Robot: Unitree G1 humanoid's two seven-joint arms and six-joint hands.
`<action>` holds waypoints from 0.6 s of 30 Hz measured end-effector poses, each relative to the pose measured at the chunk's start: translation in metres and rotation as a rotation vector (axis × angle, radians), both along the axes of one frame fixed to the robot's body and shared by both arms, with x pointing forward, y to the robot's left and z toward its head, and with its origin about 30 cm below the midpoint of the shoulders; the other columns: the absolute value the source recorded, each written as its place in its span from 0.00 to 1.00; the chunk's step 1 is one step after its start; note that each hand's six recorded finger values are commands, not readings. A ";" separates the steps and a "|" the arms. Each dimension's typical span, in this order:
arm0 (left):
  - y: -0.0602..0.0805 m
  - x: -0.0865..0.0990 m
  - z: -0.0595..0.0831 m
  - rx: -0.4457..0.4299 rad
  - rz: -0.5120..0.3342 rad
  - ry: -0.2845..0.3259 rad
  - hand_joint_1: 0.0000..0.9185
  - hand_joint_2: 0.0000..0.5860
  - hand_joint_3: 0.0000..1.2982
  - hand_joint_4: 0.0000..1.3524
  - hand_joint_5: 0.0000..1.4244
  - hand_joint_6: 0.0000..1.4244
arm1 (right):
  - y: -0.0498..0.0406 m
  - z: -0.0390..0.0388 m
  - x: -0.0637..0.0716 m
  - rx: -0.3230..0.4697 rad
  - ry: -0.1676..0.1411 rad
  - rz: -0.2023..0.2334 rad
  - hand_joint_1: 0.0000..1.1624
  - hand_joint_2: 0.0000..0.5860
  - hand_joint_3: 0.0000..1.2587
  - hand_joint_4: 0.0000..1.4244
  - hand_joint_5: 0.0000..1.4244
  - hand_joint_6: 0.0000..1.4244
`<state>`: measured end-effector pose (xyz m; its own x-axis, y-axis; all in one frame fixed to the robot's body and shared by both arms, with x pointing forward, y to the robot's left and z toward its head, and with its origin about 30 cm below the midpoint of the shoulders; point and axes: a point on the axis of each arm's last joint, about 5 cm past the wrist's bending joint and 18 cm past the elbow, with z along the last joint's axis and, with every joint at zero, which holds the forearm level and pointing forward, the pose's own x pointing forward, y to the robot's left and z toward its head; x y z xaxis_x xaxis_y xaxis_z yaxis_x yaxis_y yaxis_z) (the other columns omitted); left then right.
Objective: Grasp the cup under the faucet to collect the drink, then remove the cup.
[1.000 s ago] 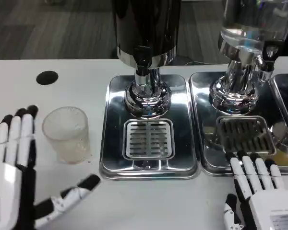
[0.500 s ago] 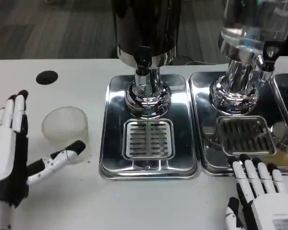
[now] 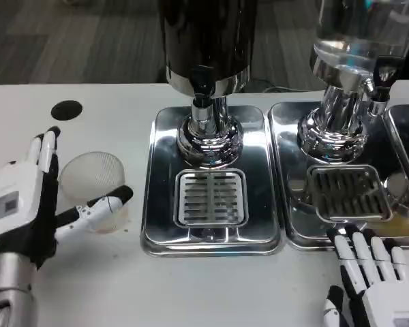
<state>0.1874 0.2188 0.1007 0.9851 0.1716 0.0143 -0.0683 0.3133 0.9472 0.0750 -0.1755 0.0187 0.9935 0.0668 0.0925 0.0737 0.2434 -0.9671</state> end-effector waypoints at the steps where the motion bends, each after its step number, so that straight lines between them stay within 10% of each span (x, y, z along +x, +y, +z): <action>1: -0.001 0.003 0.000 0.000 -0.003 0.005 0.00 0.00 0.00 0.00 0.08 0.09 | -0.0001 -0.0001 0.000 0.000 0.001 0.000 0.01 0.96 0.04 0.00 0.00 0.00; 18: -0.008 0.018 -0.010 0.000 -0.009 0.104 0.00 0.02 0.03 0.01 0.24 0.26 | -0.0028 -0.0005 -0.001 0.030 0.005 0.008 0.01 0.96 0.08 0.00 0.00 0.00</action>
<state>0.2050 0.2104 0.0905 0.9827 0.1627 -0.0882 0.0333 0.3135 0.9490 0.0736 -0.1784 0.0182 0.9934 0.0723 0.0896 0.0667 0.2726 -0.9598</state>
